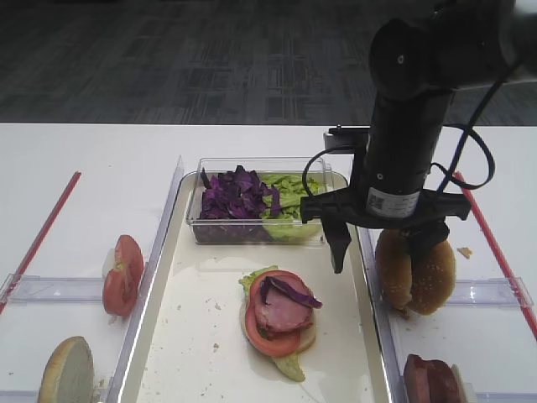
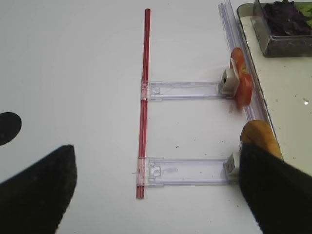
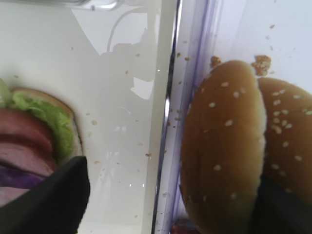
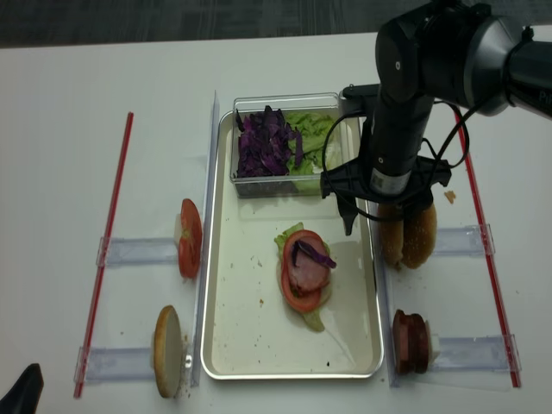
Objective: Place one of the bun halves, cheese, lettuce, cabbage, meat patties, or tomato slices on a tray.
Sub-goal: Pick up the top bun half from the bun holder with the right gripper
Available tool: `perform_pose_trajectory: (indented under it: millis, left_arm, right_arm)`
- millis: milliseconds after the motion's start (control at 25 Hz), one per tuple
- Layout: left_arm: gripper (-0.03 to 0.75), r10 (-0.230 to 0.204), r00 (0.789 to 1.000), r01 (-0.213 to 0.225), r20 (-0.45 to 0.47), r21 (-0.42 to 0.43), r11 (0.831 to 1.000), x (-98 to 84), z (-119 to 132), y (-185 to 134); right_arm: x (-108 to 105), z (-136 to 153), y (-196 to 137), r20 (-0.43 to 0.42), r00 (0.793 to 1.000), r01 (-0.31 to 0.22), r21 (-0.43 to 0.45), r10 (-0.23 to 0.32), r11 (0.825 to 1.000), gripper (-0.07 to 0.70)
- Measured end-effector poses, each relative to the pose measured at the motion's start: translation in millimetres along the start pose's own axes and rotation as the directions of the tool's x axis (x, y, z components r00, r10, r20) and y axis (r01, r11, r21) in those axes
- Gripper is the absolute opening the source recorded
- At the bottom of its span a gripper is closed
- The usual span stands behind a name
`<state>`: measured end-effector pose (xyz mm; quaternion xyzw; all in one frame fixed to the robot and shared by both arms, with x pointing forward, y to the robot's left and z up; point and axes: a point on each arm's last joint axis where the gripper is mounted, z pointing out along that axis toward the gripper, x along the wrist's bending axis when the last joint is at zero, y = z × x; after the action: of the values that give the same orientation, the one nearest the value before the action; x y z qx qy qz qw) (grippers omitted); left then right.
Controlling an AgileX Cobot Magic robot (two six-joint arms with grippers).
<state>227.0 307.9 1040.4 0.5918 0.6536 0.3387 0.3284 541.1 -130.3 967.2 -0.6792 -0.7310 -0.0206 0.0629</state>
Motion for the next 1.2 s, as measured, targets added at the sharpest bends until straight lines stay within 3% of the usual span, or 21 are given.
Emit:
perform_pose_trajectory:
  millis: [320,720,1000,1200]
  left_arm:
    - [0.618,0.0,1.0,0.0,0.0,0.0,1.0,0.0,0.0,0.0]
    - [0.618,0.0,1.0,0.0,0.0,0.0,1.0,0.0,0.0,0.0]
    - [0.618,0.0,1.0,0.0,0.0,0.0,1.0,0.0,0.0,0.0]
    - [0.618,0.0,1.0,0.0,0.0,0.0,1.0,0.0,0.0,0.0]
  right_arm:
    - [-0.9,0.0,-0.2,0.01,1.0,0.006,0.003,-0.006,1.0,0.463]
    - [-5.2,-0.1,-1.7,0.057,0.998,0.026,0.02,-0.027,0.999,0.43]
    - [-6.2,-0.1,-1.7,0.067,0.997,0.03,0.021,-0.031,0.999,0.281]
    - [-6.8,-0.2,-1.7,0.074,0.997,0.034,0.021,-0.035,0.999,0.236]
